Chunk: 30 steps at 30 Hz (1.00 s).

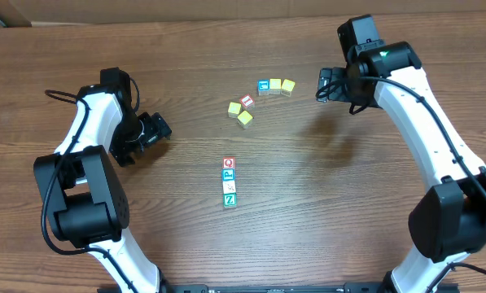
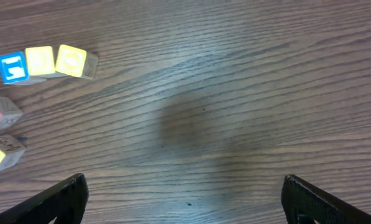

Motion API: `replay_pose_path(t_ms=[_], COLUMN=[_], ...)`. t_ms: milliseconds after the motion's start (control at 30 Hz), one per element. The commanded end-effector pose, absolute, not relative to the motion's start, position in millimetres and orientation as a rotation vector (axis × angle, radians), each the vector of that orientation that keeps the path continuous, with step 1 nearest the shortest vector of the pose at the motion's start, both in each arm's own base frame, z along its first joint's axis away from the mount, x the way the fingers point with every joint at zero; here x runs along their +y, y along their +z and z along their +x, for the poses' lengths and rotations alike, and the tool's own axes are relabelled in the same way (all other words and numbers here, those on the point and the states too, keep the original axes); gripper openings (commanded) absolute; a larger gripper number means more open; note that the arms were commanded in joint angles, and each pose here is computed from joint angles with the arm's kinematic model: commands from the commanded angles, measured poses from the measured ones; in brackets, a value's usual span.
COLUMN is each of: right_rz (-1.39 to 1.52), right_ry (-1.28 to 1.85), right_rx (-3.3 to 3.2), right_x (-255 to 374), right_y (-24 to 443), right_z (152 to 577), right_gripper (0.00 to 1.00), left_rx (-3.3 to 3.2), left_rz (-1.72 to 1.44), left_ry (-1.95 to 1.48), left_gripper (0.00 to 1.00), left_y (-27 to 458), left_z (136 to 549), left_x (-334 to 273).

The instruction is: Flip 4 blocks

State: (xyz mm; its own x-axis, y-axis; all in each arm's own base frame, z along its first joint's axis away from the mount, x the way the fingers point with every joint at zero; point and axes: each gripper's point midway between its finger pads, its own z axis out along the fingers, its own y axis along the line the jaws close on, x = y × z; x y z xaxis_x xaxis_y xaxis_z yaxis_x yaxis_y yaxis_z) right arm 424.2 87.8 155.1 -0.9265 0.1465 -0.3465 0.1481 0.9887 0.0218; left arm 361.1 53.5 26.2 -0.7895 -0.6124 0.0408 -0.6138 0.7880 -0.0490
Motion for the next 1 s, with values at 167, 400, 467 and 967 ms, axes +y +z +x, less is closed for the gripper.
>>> replay_pose_path(t_ms=[167,400,467,967], right_rz=[0.214,0.215,0.215,0.145], right_ry=[0.075,0.128,0.147,0.194], right_rx=[2.557,2.423,2.372,1.927], right_x=[80.8,75.4,72.9,34.3], right_y=[246.0,299.8,319.3,458.8], right_z=[410.9,389.4,379.4,259.9], right_gripper=[1.00,1.00,1.00,1.00], left_rx=[-2.969,-2.968,-2.969,-2.968], left_rz=[1.010,1.010,1.010,1.010], left_ry=[0.076,0.076,0.075,0.076], left_gripper=[0.99,1.00,1.00,1.00], left_y=[30.2,30.2,30.2,30.2], left_z=[365.0,364.8,364.9,364.8], left_x=[53.7,53.8,53.8,53.8])
